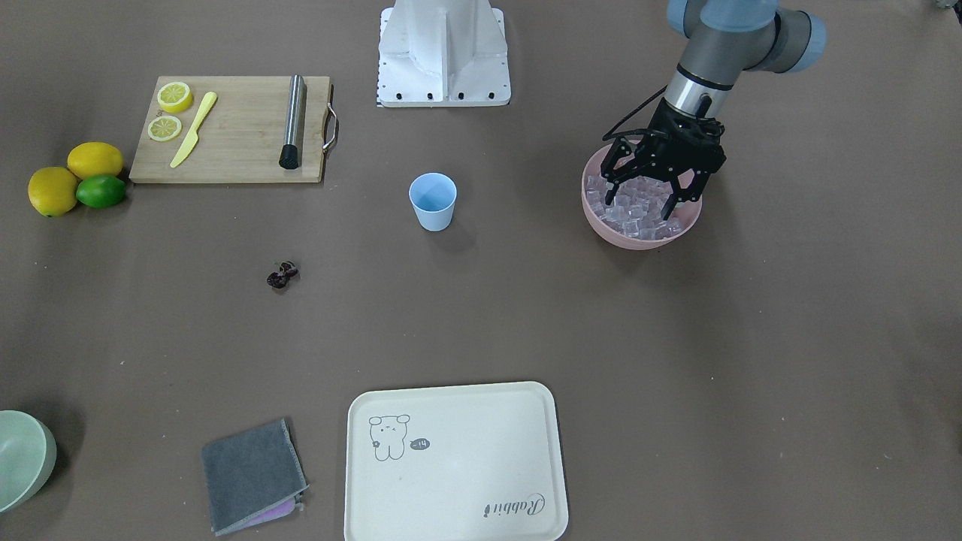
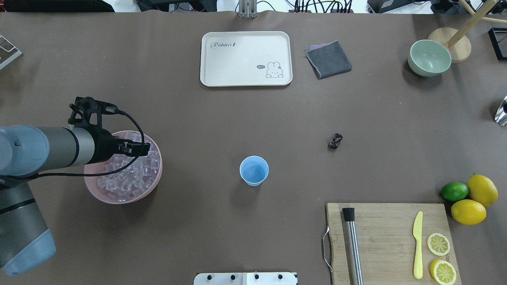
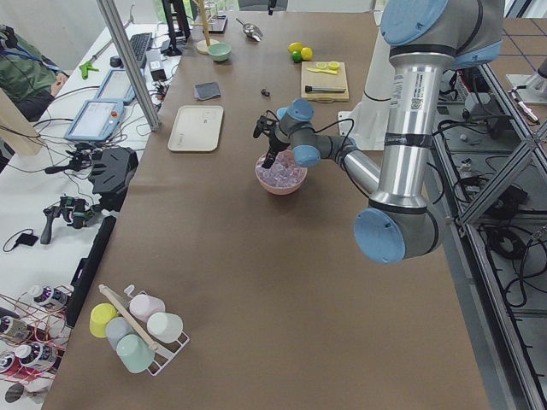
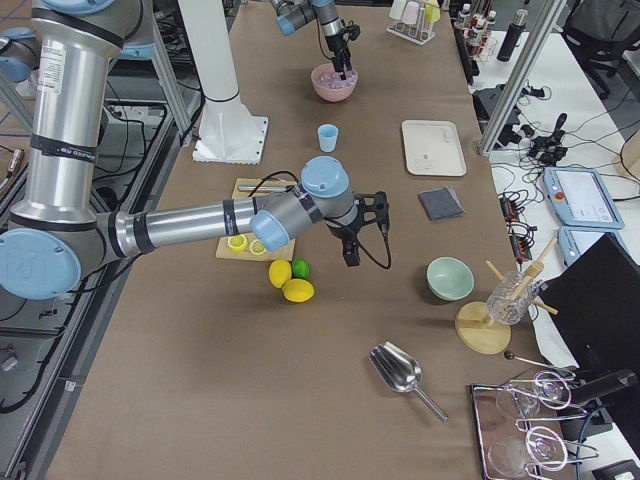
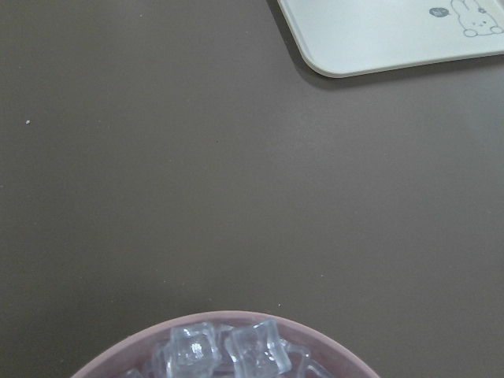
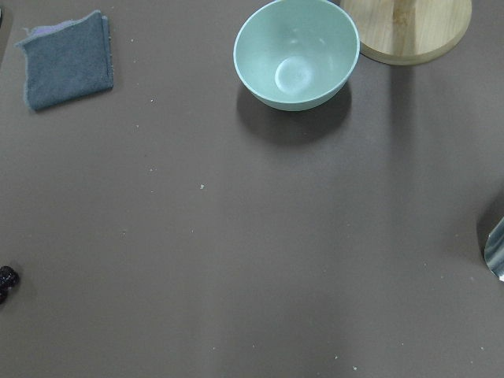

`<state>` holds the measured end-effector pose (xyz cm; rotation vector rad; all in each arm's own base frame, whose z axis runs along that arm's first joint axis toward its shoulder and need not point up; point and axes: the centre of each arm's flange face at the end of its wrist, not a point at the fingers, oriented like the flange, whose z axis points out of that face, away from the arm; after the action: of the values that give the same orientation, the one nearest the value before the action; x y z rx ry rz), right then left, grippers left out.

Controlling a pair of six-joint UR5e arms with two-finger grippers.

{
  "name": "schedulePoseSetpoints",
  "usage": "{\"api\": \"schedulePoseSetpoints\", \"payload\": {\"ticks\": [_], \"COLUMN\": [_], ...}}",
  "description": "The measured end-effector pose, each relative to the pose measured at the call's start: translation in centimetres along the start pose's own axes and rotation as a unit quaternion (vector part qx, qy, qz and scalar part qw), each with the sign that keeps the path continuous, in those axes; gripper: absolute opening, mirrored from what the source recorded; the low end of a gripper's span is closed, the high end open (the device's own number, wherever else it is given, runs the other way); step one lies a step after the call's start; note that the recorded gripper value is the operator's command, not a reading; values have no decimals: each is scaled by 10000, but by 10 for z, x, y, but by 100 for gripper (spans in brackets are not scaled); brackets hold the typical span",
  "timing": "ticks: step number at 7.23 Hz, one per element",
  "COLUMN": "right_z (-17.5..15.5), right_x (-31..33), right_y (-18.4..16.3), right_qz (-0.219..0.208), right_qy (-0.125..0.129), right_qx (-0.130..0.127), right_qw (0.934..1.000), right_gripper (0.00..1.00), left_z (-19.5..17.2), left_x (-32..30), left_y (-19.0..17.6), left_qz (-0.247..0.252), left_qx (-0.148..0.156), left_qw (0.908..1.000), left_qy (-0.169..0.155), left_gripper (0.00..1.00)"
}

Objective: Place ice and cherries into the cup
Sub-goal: 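Lower the left gripper into the bowl and grasp an ice cube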

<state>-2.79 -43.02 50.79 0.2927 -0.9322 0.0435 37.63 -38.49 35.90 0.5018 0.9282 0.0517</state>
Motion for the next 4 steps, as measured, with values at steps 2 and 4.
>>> {"api": "schedulePoseSetpoints", "payload": {"ticks": [2,4], "right_z": [1,2], "right_x": [1,2], "right_y": [0,0], "right_qz": [3,3], "right_qy": [5,7], "right_qx": [-7,-12], "right_qw": [10000,10000], "right_gripper": [100,100], "left_z": [10,12], "left_x": [4,5], "left_y": [8,9], "left_qz": [50,63], "left_qx": [-42,-49], "left_qw": [9999,9999], "left_qy": [-104,-114], "left_gripper": [98,98]}}
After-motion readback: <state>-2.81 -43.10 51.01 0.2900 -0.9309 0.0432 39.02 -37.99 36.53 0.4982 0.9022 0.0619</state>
